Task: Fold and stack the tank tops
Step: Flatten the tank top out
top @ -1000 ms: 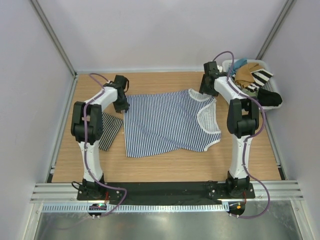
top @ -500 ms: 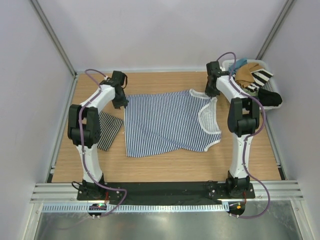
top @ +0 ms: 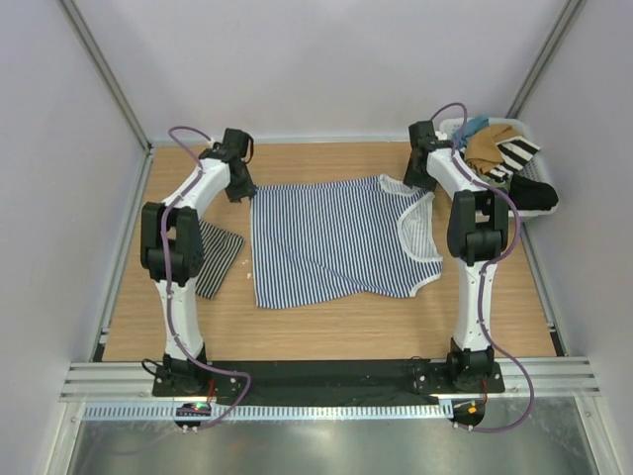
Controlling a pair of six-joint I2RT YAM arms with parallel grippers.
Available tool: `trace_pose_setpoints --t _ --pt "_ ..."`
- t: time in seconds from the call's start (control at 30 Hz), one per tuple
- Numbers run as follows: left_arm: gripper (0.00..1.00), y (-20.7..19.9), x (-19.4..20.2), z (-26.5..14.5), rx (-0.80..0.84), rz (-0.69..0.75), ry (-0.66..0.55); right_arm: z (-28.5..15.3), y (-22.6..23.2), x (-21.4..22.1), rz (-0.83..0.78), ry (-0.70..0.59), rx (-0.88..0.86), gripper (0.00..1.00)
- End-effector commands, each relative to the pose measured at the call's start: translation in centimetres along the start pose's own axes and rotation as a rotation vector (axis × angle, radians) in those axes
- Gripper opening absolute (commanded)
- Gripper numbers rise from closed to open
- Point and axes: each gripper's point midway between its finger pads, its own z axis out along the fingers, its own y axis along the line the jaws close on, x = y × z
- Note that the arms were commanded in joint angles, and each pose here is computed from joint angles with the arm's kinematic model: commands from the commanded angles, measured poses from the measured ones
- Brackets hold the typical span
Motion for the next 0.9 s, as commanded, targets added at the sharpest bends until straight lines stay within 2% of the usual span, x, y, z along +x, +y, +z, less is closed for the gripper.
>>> trace_pose_setpoints --t 0.0,0.2,0.33,0.5,0.6,0.87 --pt "0.31 -1.2 -2.4 -0.2 0.046 -0.023 -0.043 -4.0 1.3 -4.5 0.057 -0.139 -0.108 0.45" --pt "0.31 -2.5 -3.3 1.0 0.068 -0.030 -0.042 -5.7 5.3 -5.2 0.040 -0.153 -0.309 0.36" --pt "0.33 -2.6 -3.6 2.0 0.063 -0.032 -0.035 -5.4 8.3 -4.2 0.014 -0.116 -0.425 0.40" --pt "0.47 -2.5 -3.8 2.8 0.077 -0.048 -0.044 -4.6 10.6 -3.4 -0.009 -0.094 -0.496 0.42" --pt "0.49 -2.5 -3.8 3.5 0.109 -0.068 -0.033 -4.0 11.5 -3.1 -0.015 -0.085 -0.532 0.45" --pt "0.48 -3.0 -4.5 4.6 0.175 -0.105 -0.027 -1.9 12.3 -2.5 -0.031 -0.068 -0.543 0.48"
